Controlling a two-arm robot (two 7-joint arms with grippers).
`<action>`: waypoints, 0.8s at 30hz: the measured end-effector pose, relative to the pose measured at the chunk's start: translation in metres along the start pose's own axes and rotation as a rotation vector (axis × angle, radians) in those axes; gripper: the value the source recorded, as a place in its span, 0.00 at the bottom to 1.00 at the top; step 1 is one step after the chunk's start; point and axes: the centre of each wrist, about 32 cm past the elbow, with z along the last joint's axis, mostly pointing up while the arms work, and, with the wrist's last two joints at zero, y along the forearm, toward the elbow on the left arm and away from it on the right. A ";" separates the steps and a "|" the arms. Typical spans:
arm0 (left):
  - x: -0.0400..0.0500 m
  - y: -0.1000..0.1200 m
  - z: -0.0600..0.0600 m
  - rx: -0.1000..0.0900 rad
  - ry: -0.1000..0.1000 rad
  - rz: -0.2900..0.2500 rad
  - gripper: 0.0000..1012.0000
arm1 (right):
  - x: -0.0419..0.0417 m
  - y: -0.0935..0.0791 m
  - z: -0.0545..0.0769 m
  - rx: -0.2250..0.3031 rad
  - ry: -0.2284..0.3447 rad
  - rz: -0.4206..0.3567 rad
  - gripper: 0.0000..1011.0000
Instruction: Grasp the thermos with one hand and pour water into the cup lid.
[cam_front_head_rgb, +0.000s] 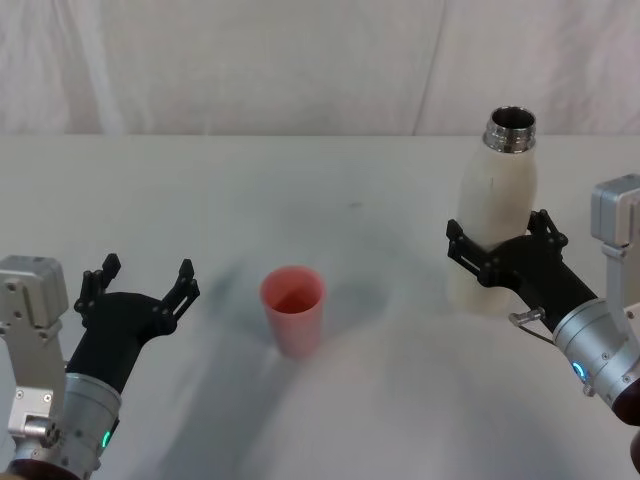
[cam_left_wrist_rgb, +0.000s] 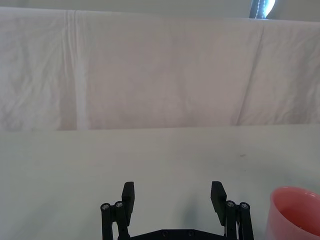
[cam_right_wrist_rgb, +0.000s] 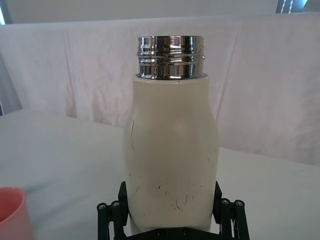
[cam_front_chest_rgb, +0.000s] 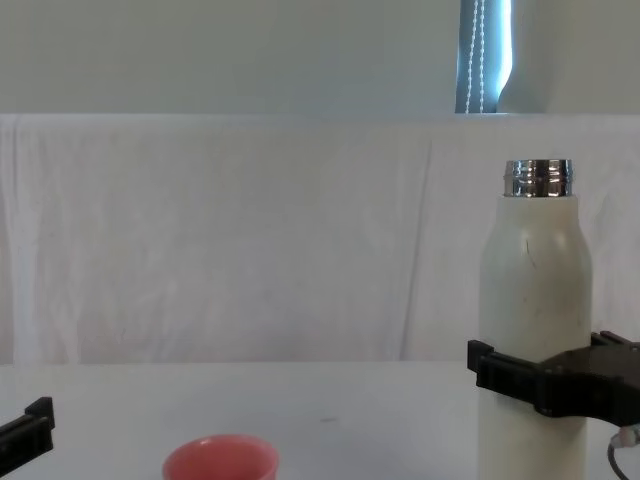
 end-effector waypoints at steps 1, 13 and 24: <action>0.0000 0.000 0.000 0.000 0.000 0.000 0.99 | -0.0002 0.001 0.000 -0.001 0.011 0.001 0.94; 0.0000 0.000 0.000 0.000 0.000 0.000 0.99 | 0.0000 0.003 -0.003 0.025 0.030 -0.002 0.94; 0.0000 0.000 0.000 0.000 0.000 0.000 0.99 | 0.0000 0.002 -0.006 0.044 0.026 0.002 0.94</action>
